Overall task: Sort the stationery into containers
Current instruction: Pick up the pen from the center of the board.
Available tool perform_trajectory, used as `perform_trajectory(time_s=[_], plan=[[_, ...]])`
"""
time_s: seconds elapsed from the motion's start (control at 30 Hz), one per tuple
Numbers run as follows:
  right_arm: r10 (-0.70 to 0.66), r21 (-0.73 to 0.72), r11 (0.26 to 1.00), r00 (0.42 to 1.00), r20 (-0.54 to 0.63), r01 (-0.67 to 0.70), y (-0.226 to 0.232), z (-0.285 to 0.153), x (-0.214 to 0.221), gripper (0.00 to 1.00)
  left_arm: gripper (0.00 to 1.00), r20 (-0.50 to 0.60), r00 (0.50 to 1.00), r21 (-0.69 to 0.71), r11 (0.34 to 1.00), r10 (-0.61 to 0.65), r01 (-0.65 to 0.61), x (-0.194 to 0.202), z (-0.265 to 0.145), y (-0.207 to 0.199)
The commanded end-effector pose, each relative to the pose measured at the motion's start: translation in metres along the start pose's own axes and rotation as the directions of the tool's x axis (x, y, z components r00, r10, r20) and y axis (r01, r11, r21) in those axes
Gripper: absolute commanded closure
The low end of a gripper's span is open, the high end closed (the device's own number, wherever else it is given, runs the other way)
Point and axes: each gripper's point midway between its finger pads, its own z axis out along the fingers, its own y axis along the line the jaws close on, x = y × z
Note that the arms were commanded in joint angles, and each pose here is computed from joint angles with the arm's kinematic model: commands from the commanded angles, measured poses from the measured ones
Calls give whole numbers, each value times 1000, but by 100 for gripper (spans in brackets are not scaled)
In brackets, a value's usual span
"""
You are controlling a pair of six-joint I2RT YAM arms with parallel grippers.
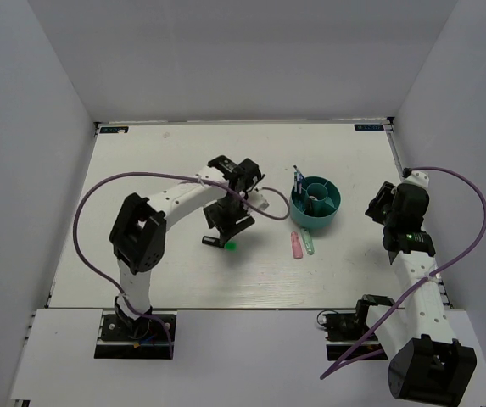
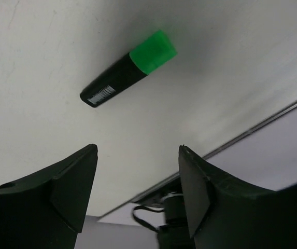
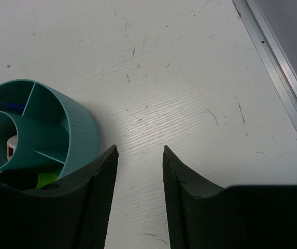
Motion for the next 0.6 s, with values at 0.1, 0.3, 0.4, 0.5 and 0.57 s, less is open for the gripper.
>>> perform_trajectory(time_s=[0.1,0.3,0.4,0.5,0.57], plan=[[-13,-19,1000,1000,13,13,3,0,-5,55,29,-51,934,-230,906,353,-355,-4,15,16],[-18,-13,1000,1000,3,18,2,3,-4,55,30,46,886,-271,859,462,-434,-18,26,5],[-16,-16,1000,1000,-5,16,3,4,-2,55,30,30,868,-275,838,496,-470,-18,32,7],[-14,-11,1000,1000,-11,14,2,5,-1,55,30,50,850,-265,827,525,-495,-24,35,5],[-15,-10,1000,1000,-15,15,2,6,0,55,30,52,843,-258,823,535,-506,-26,37,5]])
